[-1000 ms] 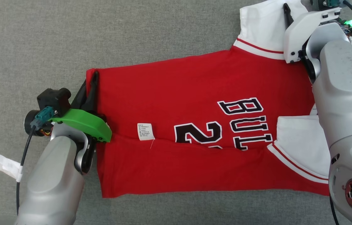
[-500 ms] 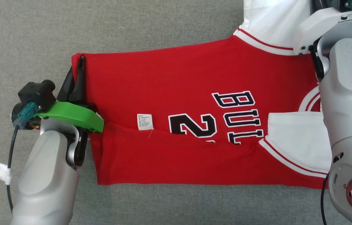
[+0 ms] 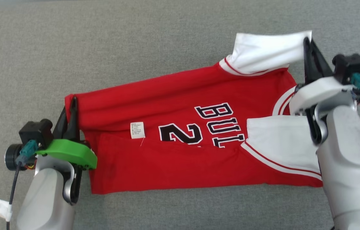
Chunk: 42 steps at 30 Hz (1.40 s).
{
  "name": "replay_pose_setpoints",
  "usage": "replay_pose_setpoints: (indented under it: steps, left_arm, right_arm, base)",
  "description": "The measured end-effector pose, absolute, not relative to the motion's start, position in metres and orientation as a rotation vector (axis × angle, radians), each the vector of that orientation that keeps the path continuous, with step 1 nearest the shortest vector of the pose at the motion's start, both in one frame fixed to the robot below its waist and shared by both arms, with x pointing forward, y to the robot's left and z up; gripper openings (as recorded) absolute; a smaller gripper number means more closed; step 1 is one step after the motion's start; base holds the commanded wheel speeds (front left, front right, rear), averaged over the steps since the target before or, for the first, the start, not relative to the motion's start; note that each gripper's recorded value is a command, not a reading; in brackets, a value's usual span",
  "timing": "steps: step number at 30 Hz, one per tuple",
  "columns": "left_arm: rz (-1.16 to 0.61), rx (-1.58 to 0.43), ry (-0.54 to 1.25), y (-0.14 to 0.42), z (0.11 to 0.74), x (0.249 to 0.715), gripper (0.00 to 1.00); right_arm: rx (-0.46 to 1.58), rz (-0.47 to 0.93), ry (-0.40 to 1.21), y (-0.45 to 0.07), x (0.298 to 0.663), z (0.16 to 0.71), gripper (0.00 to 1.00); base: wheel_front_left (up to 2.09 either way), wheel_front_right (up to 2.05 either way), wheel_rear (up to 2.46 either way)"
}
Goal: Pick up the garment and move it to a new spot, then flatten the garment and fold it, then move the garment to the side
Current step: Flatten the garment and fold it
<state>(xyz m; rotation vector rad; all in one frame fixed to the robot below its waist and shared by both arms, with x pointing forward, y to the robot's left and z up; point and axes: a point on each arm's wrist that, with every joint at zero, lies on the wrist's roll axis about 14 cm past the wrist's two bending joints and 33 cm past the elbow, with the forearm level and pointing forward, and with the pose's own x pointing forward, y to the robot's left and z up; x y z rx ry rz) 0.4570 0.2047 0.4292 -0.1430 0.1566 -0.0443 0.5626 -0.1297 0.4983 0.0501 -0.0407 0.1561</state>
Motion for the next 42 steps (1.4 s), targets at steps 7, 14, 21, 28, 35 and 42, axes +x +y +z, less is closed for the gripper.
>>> replay_pose_setpoints:
  steps: [7,14,21,28,35,42]
  left_arm:
    - [-0.058,-0.137,0.203,0.195,0.417,0.424,0.0]
    - [-0.06,-0.161,0.265,0.182,0.399,0.392,0.91]
    - [-0.012,-0.177,0.265,0.188,0.398,0.368,1.0]
    - [0.025,-0.157,0.191,0.2,0.419,0.36,1.0]
    - [0.034,-0.157,0.19,0.201,0.419,0.354,1.0]
    - [0.073,-0.175,0.185,0.212,0.42,0.353,1.0]
  right_arm:
    - [0.137,0.116,0.052,-0.149,0.49,0.463,0.0]
    - [0.188,0.06,0.128,-0.167,0.44,0.439,0.26]
    - [0.21,0.012,0.151,-0.181,0.416,0.432,1.0]
    - [0.187,0.036,0.112,-0.175,0.424,0.447,1.0]
    - [0.152,0.091,0.158,-0.154,0.45,0.439,1.0]
    - [0.16,0.094,0.343,-0.142,0.445,0.384,1.0]
  base:
    - [0.0,0.0,0.0]
    - [0.0,0.0,0.0]
    - [0.0,0.0,0.0]
    - [0.0,0.0,0.0]
    - [0.0,0.0,0.0]
    - [0.0,0.0,0.0]
